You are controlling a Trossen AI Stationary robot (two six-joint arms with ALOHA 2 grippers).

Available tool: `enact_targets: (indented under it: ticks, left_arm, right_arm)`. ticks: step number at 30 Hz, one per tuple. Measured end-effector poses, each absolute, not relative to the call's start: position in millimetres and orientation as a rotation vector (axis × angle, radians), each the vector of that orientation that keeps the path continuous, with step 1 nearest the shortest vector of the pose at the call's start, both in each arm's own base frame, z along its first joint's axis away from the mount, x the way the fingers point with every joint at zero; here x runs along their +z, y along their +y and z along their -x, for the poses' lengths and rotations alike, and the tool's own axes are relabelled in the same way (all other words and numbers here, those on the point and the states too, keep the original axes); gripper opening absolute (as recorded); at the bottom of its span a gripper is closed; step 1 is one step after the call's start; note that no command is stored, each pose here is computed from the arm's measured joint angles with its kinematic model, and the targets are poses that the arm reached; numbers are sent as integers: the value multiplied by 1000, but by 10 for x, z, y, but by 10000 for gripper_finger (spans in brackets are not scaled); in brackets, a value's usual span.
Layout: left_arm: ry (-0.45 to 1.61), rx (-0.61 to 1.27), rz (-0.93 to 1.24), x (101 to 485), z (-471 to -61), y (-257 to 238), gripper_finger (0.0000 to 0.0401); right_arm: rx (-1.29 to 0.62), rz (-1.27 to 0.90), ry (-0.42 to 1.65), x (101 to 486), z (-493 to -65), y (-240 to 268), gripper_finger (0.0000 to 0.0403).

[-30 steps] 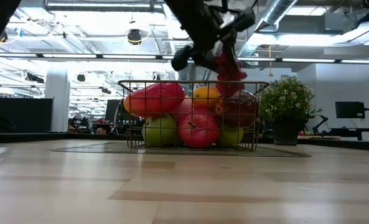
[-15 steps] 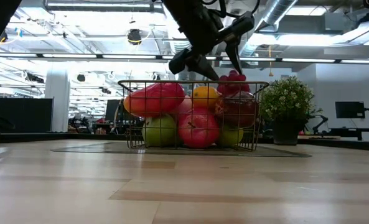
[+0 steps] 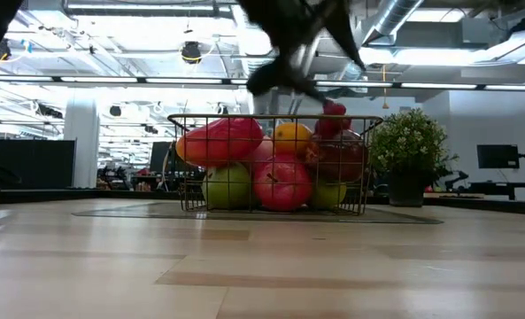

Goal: Build produce basket
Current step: Return to Home Position

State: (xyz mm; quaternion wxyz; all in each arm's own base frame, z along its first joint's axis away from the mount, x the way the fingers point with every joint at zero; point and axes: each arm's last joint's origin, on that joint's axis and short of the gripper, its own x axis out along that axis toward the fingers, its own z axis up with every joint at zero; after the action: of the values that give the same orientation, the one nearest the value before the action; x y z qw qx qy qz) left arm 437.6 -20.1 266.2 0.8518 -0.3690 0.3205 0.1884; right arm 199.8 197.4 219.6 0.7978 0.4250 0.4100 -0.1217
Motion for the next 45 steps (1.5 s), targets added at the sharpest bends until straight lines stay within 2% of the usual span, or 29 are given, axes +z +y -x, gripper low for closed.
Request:
enact_targets:
  ticks: [6,12,18,21,26,34,40,45]
  left_arm:
    - [503,283,737,3423,-3995,-309,275]
    - [244,275,571,4268,-3291,-403,275]
    - [114,226,455,4753,-2635,-403,274]
    - [87,174,484,4890,-2361,-373,274]
    - [86,81,325,5017,-1999,-330,274]
    - [34,40,220,5073,-1503,-227,274]
    - [-20,62,235,4677,-1255,-129,274]
    - [-68,65,280,4153,-1137,-79,274]
  right_arm:
    - [-172,-910,775,2568,-1987,1687,13]
    - [-54,-873,549,3081,-1846,1265,13]
    - [128,-727,222,3596,-1597,953,13]
    - [159,-528,120,3734,-1423,799,13]
    - [5,-436,-15,3863,-1194,547,19]
    - [-76,-356,-150,3984,-836,243,37]
    - [-155,-358,-238,3975,-416,3,38]
    - [-190,-357,-261,3785,-345,-40,38]
